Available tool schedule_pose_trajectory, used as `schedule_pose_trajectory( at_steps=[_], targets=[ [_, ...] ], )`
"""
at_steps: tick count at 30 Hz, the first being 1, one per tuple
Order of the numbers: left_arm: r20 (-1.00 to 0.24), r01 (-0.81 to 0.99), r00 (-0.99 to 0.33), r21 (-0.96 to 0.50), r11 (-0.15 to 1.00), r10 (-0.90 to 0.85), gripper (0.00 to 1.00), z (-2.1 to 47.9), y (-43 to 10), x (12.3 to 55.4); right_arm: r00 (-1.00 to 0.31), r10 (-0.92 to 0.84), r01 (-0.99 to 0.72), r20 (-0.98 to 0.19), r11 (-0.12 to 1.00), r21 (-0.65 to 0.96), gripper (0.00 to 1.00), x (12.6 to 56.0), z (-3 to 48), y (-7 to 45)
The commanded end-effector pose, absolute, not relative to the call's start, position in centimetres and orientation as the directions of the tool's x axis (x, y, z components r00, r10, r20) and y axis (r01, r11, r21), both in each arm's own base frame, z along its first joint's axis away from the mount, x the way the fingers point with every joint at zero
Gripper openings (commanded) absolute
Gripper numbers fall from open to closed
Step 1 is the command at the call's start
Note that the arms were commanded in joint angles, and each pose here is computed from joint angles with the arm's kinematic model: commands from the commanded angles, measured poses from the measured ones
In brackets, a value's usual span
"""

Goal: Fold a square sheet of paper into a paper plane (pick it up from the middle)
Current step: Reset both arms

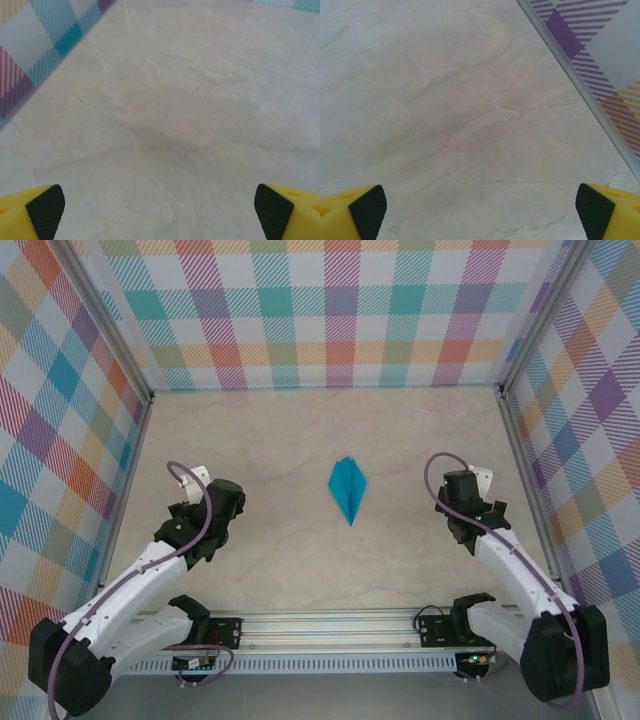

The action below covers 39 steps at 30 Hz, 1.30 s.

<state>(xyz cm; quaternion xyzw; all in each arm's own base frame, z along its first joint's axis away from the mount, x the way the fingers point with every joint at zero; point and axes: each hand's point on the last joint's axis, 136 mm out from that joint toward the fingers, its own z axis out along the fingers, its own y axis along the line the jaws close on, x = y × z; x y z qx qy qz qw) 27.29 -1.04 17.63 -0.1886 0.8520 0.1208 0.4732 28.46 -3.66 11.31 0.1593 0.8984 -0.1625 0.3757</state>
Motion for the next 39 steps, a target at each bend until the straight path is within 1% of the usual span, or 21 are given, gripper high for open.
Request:
schedule_pose_trajectory(
  at_steps=[1,4,9,11,12,14,15,17,18,20,23,24,25,27,29,31,32,33,35,36,39],
  targets=[
    [-0.887,-0.498,-0.429,0.075,0.864,-0.17,1.0,18.2,1.8,28.0,-0.625,0.177,0.378,-0.76,0.921,-0.097,1.0,31.6,11.0,-2.8],
    [-0.879,-0.566,-0.418,0.055,0.823,-0.229,1.0,16.4,4.0,28.7,-0.586,0.163,0.351,-0.794,0.934,-0.068,1.0,33.5,10.3,-2.3],
    [-0.899,-0.548,-0.416,0.126,0.827,-0.139,1.0,14.0,4.2,31.6,-0.492,0.118,0.256,-0.863,0.967,-0.014,1.0,36.4,10.3,-0.8],
    [-0.897,-0.518,-0.427,0.142,0.843,-0.112,1.0,12.9,3.7,32.5,-0.488,0.09,0.203,-0.868,0.979,-0.013,1.0,37.3,10.1,0.0],
    [-0.906,-0.503,-0.41,0.127,0.855,-0.106,1.0,12.4,3.4,33.0,-0.481,0.067,0.176,-0.874,0.984,-0.022,1.0,37.6,10.2,0.3],
    [-0.925,-0.464,-0.364,0.082,0.882,-0.106,1.0,11.7,2.6,33.9,-0.433,0.046,0.144,-0.9,0.989,-0.019,1.0,37.8,10.8,0.7],
    [-0.923,-0.436,-0.372,0.079,0.897,-0.099,1.0,11.7,2.1,34.4,-0.392,0.047,0.124,-0.919,0.992,-0.002,1.0,37.8,11.3,0.9],
    [-0.937,-0.388,-0.344,0.08,0.918,-0.064,1.0,12.0,1.5,35.1,-0.383,0.047,0.105,-0.923,0.994,0.007,1.0,37.6,11.2,1.0],
    [-0.944,-0.372,-0.324,0.074,0.925,-0.055,1.0,12.0,1.4,35.5,-0.356,0.046,0.101,-0.933,0.995,0.011,1.0,37.9,11.8,1.0],
    [-0.945,-0.331,-0.325,0.077,0.941,-0.037,1.0,11.9,1.1,36.2,-0.353,0.033,0.058,-0.935,0.998,0.014,1.0,37.9,11.8,1.6],
    [-0.957,-0.278,-0.289,0.046,0.959,-0.038,1.0,11.9,0.6,37.3,-0.345,0.014,-0.006,-0.938,1.0,0.017,1.0,37.8,12.0,2.4],
    [-0.957,-0.257,-0.29,0.048,0.965,-0.03,1.0,11.7,0.4,37.7,-0.344,0.009,-0.025,-0.939,0.999,0.019,1.0,37.9,12.0,2.6],
    [-0.948,-0.222,-0.318,0.051,0.974,-0.023,1.0,11.0,-0.1,38.1,-0.331,0.004,-0.042,-0.943,0.999,0.02,1.0,38.1,12.1,2.7],
    [-0.945,-0.166,-0.328,0.053,0.985,-0.004,1.0,9.8,-1.0,38.8,-0.309,0.007,-0.04,-0.951,0.999,0.02,1.0,38.3,11.4,2.4],
    [-0.938,-0.15,-0.345,0.009,0.989,-0.044,1.0,9.4,-0.6,38.7,-0.33,-0.008,-0.067,-0.944,0.998,0.015,1.0,38.8,10.4,2.8],
    [-0.955,-0.187,-0.289,-0.016,0.982,-0.07,1.0,8.9,0.3,38.6,-0.346,0.011,-0.059,-0.938,0.998,0.034,1.0,39.1,10.2,2.5],
    [-0.947,-0.195,-0.313,-0.015,0.981,-0.077,1.0,8.6,0.5,38.5,-0.335,0.01,-0.065,-0.942,0.997,0.033,1.0,39.0,10.0,2.6],
    [-0.935,-0.199,-0.345,-0.015,0.98,-0.085,0.99,8.4,0.6,38.7,-0.313,-0.013,-0.108,-0.95,0.994,0.022,1.0,39.0,9.7,3.2],
    [-0.925,-0.224,-0.367,-0.015,0.975,-0.099,1.0,8.2,1.0,39.2,-0.365,0.009,-0.08,-0.931,0.996,0.041,1.0,39.4,9.1,2.8],
    [-0.931,-0.225,-0.35,-0.024,0.974,-0.104,1.0,8.4,1.2,39.3,-0.37,0.036,-0.045,-0.928,0.997,0.057,1.0,39.6,9.2,2.0],
    [-0.928,-0.224,-0.358,-0.019,0.974,-0.1,1.0,8.2,1.2,39.2,-0.364,0.068,0.029,-0.929,0.998,0.062,1.0,39.5,9.1,0.7]
  ],
)
